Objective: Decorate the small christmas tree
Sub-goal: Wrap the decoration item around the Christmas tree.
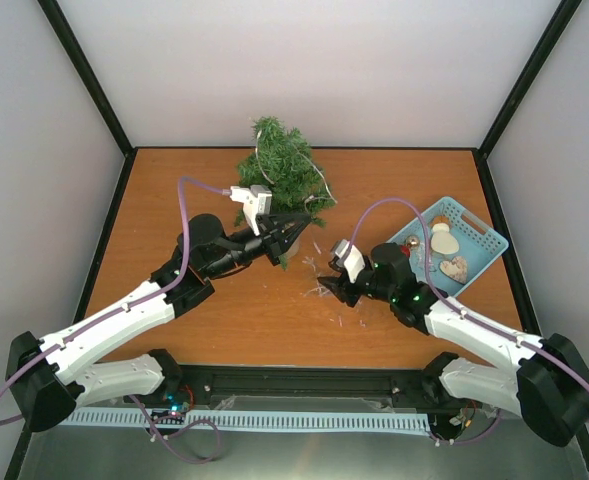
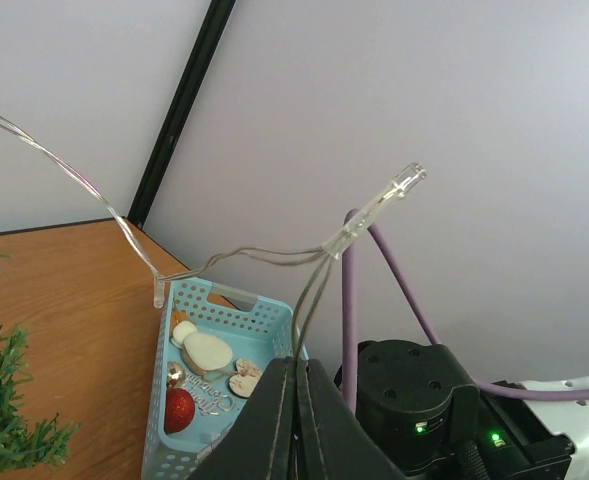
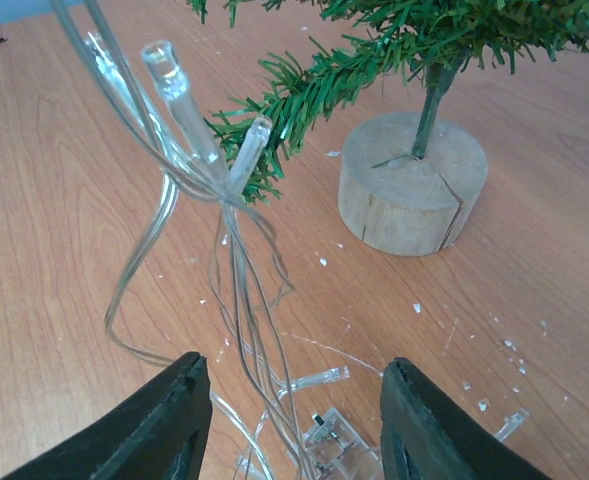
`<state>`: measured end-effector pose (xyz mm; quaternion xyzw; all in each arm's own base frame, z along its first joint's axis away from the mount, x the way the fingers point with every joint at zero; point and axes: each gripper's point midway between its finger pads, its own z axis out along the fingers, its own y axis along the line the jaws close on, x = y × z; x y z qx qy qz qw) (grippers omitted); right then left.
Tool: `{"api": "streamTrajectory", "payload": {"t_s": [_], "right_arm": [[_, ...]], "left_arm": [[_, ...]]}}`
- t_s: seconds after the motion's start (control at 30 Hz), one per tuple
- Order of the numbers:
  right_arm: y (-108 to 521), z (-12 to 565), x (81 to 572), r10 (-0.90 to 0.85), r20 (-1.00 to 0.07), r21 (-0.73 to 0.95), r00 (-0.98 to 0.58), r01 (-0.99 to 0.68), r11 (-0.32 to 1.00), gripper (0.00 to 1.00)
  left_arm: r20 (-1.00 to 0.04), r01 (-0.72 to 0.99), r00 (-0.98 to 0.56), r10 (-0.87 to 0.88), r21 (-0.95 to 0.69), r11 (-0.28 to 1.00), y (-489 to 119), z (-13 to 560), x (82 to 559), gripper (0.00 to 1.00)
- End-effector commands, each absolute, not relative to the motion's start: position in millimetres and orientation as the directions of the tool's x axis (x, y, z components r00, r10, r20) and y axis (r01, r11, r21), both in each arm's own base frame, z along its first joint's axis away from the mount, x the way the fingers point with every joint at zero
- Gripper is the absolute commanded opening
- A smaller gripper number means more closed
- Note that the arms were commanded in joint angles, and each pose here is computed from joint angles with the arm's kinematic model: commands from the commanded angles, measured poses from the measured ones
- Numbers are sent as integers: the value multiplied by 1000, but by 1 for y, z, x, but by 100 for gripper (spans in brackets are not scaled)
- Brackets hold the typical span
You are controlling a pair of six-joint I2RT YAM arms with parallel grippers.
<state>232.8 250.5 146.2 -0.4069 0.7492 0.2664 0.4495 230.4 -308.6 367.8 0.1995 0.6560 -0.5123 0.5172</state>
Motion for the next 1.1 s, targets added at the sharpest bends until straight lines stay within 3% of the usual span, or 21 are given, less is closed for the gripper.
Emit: {"api": "streamTrajectory", "payload": {"t_s": [0.0,0.37,0.57,0.87,1.07], "right_arm": [[258,166,239,-352,-922,-40,-164,-861,506,48],[268,155,244,-414,-900,-78,-134,-886,457,45],[262,181,243,-370,-926,-126,-70,-869,479,4],[261,199,221,-339,-941,-134,-17,-899,417,3],[244,203,229,-309,-941,-58,-137,-835,547,3]], "left_arm": [[-880,801,-358,-312,-461,382,-304,391,231,1],[-879,798,-358,-316,-464,385,-305,391,233,1],[-883,790,-353,-309,-458,407,-304,385,236,1],[-891,771,-349,-289,-449,453,-304,370,245,1],[-901,752,-332,-279,-431,498,-299,367,249,1]]}}
